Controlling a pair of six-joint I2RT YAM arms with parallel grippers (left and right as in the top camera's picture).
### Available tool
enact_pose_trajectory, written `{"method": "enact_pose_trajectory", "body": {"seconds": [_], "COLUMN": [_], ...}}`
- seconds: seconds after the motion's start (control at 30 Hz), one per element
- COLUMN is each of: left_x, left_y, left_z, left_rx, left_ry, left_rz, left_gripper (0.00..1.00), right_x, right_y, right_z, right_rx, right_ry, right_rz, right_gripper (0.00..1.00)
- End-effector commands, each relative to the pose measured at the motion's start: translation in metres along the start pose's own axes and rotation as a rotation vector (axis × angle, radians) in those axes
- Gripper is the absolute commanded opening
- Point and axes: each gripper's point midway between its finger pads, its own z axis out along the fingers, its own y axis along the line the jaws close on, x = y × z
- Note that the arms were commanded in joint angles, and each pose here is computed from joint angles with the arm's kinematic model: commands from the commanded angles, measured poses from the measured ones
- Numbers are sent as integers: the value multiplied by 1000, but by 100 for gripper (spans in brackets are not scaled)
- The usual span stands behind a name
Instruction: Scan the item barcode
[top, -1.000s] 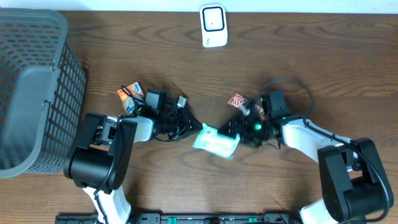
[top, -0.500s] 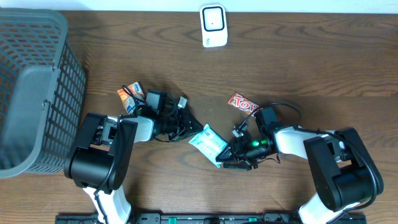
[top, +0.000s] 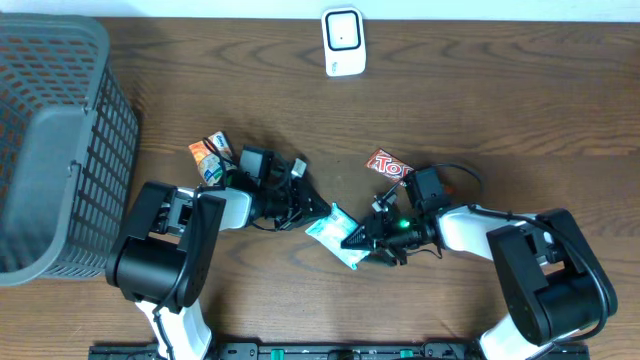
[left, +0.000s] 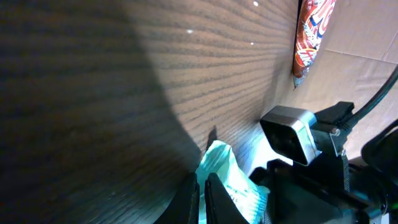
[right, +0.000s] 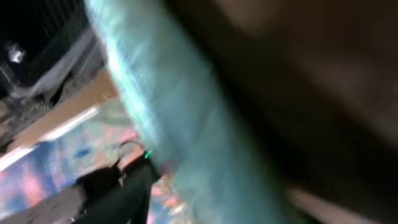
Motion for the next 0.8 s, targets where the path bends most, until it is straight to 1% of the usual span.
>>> {"method": "enact_pose_trajectory", "body": {"seconds": [0.0,0.03,0.07,0.13,0.27,0.33,0.43,0.53,0.6,0.7,0.77], "left_x": [14,15,15,15,15,15,15,13,11,10,10], "left_y": [4,4,4,4,4,4,4,5,8,8,8], "left_z": [8,8,8,8,8,8,8,8,8,8,8], "left_rx": [-3,-2,-4,-4,-4,-3,-2,-11,-26,-27,-30], "left_ry": [50,51,52,52,52,51,50,42,30,27,25], "left_rz": [2,2,1,2,7,23,63,71,71,90,99], "left_gripper": [7,7,7,7,8,7,8,8,14,16,25], "right_x": [-28,-31,-39,-51,-64,-69,-74,-74,-70,-56,-44], "right_y": [-200,-201,-201,-196,-179,-164,-131,-89,-56,-10,11], "right_z": [-60,-63,-68,-69,-72,-78,-93,-109,-120,-129,-135], "right_rx": [860,876,892,880,836,819,777,701,630,518,462], "right_ry": [-511,-534,-574,-605,-640,-654,-693,-741,-766,-774,-783], "right_rz": [365,355,323,268,200,128,13,-123,-250,-455,-552], "right_gripper": [8,1,1,1,1,1,1,1,1,1,1]}}
